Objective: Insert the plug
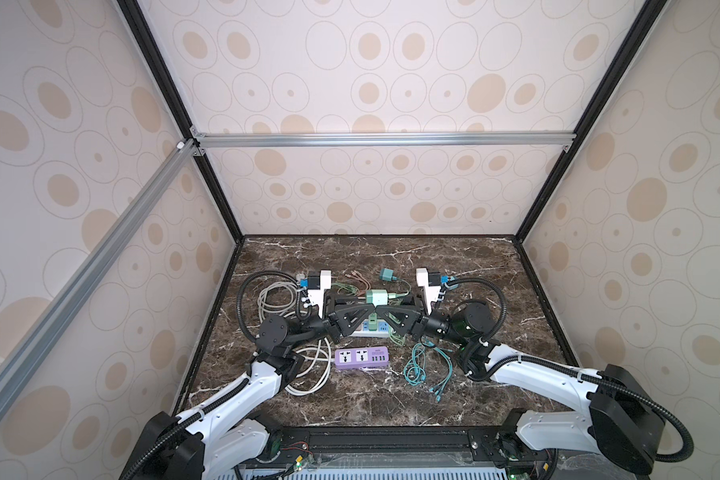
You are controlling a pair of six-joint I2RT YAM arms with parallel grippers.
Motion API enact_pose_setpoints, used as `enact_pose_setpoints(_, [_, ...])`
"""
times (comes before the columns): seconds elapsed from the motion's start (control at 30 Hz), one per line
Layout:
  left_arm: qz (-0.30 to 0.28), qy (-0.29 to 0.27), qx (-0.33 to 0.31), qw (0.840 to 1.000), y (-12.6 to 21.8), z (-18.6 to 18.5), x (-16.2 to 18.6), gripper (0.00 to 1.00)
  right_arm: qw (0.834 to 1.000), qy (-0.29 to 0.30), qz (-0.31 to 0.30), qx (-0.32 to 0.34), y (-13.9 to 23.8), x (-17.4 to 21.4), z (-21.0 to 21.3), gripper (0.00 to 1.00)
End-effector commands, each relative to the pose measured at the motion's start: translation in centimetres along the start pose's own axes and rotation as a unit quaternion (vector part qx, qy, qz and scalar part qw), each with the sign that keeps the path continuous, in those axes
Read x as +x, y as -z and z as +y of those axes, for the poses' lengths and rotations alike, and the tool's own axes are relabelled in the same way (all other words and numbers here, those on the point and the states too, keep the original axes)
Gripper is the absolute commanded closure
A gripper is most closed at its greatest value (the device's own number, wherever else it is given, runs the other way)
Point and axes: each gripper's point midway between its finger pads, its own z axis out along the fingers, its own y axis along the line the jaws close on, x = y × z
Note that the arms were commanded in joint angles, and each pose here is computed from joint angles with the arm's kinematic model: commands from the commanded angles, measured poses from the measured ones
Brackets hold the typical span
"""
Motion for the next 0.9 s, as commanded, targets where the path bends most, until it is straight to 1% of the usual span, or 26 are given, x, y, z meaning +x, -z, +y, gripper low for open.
enact_pose_setpoints(0.0, [-0.009,-0.017,0.038,0.999,-0.1,-2.0,-0.5,0.91,0.999,0.023,-0.028,-0.031,-0.1,-2.3,2.0,0.54])
enact_pose_setpoints(0.17, [-0.009,-0.016,0.04,0.999,-0.1,-2.0,-0.4,0.91,0.999,0.028,-0.032,-0.033,-0.1,-2.6,2.2,0.57])
enact_pose_setpoints(0.5, [-0.014,-0.012,0.04,0.999,0.0,-1.9,-0.3,0.9,0.998,0.04,-0.036,-0.033,0.1,-2.9,2.6,0.68])
enact_pose_setpoints(0.7, [-0.015,-0.009,0.045,0.999,-0.1,-1.9,-0.3,0.89,0.998,0.044,-0.035,-0.035,0.2,-3.0,2.8,0.71])
enact_pose_setpoints(0.87, [-0.013,-0.003,0.046,0.999,-0.2,-1.7,-0.2,0.88,0.998,0.046,-0.034,-0.039,0.2,-3.1,3.0,0.78])
